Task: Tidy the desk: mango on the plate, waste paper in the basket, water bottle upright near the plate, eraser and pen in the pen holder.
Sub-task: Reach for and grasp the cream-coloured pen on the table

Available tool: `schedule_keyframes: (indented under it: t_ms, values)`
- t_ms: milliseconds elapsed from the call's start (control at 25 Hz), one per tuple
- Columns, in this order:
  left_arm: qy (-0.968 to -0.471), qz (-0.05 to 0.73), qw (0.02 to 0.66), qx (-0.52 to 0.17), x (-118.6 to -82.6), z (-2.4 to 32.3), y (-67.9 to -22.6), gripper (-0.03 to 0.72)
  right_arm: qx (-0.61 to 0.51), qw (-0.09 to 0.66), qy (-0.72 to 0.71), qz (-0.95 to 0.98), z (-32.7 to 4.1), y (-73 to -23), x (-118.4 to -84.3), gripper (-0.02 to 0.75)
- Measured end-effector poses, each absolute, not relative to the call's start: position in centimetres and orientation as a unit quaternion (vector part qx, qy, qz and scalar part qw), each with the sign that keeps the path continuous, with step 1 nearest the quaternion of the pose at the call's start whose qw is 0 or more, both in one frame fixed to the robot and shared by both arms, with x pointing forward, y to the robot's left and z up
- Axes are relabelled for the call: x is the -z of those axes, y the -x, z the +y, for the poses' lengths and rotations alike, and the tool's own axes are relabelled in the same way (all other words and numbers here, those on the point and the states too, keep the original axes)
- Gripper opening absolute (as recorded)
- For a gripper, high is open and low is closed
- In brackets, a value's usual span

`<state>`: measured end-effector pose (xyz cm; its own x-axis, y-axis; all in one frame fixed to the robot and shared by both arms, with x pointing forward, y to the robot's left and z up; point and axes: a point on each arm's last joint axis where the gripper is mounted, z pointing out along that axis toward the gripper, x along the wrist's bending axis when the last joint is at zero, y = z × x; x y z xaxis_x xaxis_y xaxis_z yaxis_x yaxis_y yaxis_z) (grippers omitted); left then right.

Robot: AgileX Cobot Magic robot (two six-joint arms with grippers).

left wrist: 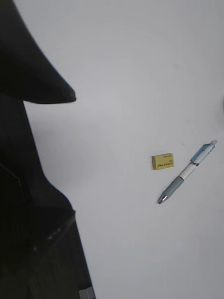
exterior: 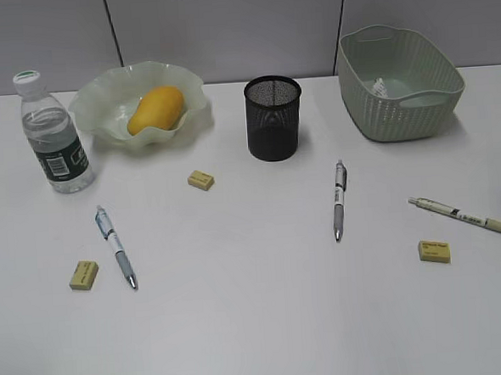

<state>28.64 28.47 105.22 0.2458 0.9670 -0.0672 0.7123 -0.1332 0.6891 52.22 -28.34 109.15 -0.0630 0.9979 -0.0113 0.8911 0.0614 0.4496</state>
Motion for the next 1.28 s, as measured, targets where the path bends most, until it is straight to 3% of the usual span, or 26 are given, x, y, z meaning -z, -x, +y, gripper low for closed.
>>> schedule_keyframes:
  t_ms: [480,1040,1280]
  values:
    - [-0.725,0.579,0.313,-0.204,-105.2,28.5,-28.6,0.512,-0.106,0.108,-0.616,0.773,-25.1,-55.4,-105.7,0.466]
    - [-0.725,0.579,0.313,-0.204,-105.2,28.5,-28.6,0.492,-0.004,0.041,-0.520,0.853,-25.0,-57.7,-99.1,0.466]
    - [-0.725,0.579,0.313,-0.204,-105.2,28.5,-28.6,0.486,-0.012,0.068,-0.461,0.885,-25.0,-58.3,-98.9,0.466]
